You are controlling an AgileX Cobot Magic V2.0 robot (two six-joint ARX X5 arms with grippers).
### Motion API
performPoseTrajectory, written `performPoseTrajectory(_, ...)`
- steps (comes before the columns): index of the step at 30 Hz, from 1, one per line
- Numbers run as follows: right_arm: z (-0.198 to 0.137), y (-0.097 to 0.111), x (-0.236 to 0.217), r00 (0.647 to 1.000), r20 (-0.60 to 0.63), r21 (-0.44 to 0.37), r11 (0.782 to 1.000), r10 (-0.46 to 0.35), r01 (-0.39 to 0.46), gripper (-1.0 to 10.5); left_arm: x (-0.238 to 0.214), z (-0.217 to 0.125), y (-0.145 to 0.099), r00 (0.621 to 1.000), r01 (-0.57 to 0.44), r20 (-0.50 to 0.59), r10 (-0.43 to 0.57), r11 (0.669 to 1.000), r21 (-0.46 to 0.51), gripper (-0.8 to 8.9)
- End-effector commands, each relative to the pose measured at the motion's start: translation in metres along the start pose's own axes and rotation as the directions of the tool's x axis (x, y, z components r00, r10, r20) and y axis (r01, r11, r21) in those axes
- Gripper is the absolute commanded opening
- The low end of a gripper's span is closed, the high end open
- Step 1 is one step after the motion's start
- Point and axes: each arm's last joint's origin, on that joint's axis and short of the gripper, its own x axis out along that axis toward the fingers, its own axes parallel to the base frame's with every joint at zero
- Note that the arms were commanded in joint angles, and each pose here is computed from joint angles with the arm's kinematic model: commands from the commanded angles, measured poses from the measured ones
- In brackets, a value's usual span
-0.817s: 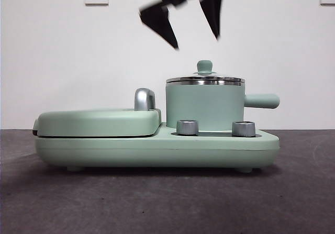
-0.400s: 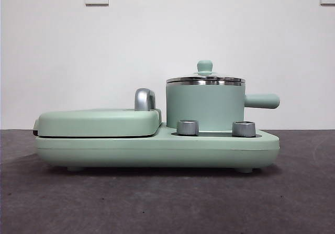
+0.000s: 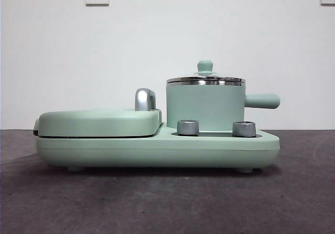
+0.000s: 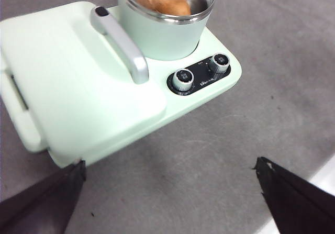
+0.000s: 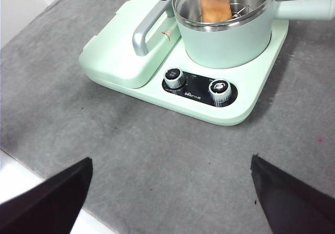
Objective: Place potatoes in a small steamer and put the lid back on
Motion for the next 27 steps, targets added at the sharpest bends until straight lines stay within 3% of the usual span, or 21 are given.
performPoseTrajectory(1,0.003,0.001,-0.001,1.0,0.013,-0.038,0.999,0.013,-0.013,4.8,-0.013,-0.012,0.001,0.999,0.024,0.046,-0.022,0.999,-0.047,4.85)
performPoseTrajectory(3,0.003,0.001,-0.001,1.0,0.014,-0.045,0.999,0.014,-0.013,4.8,-0.02,-0.018,0.002,0.999,0.023,0.046,-0.021,0.999,-0.049,3.81)
performPoseTrajectory(4,0.003,0.001,-0.001,1.0,0.014,-0.045,0.999,0.014,-0.013,4.3,-0.023,-0.02,0.002,0.999,0.024,0.05,-0.021,0.999,-0.049,2.57)
performPoseTrajectory(5,0.003,0.001,-0.001,1.0,0.013,-0.045,0.999,0.013,-0.012,2.5,-0.025,-0.021,0.002,0.998,0.024,0.054,-0.022,0.999,-0.044,0.7)
performPoseTrajectory(6,0.003,0.001,-0.001,1.0,0.013,-0.047,0.999,0.012,-0.011,0.0,-0.026,-0.021,0.002,0.998,0.024,0.058,-0.022,0.999,-0.037,-0.02)
performPoseTrajectory(21,0.003,0.001,-0.001,1.0,0.017,-0.063,0.998,0.002,-0.001,0.1,-0.026,-0.019,0.002,0.997,0.016,0.077,-0.012,0.999,-0.04,0.05)
performPoseTrajectory(27,0.003,0.001,-0.001,1.0,0.017,-0.063,0.998,0.002,-0.001,0.2,-0.032,-0.026,0.012,0.982,-0.045,0.181,0.061,0.995,-0.093,0.05)
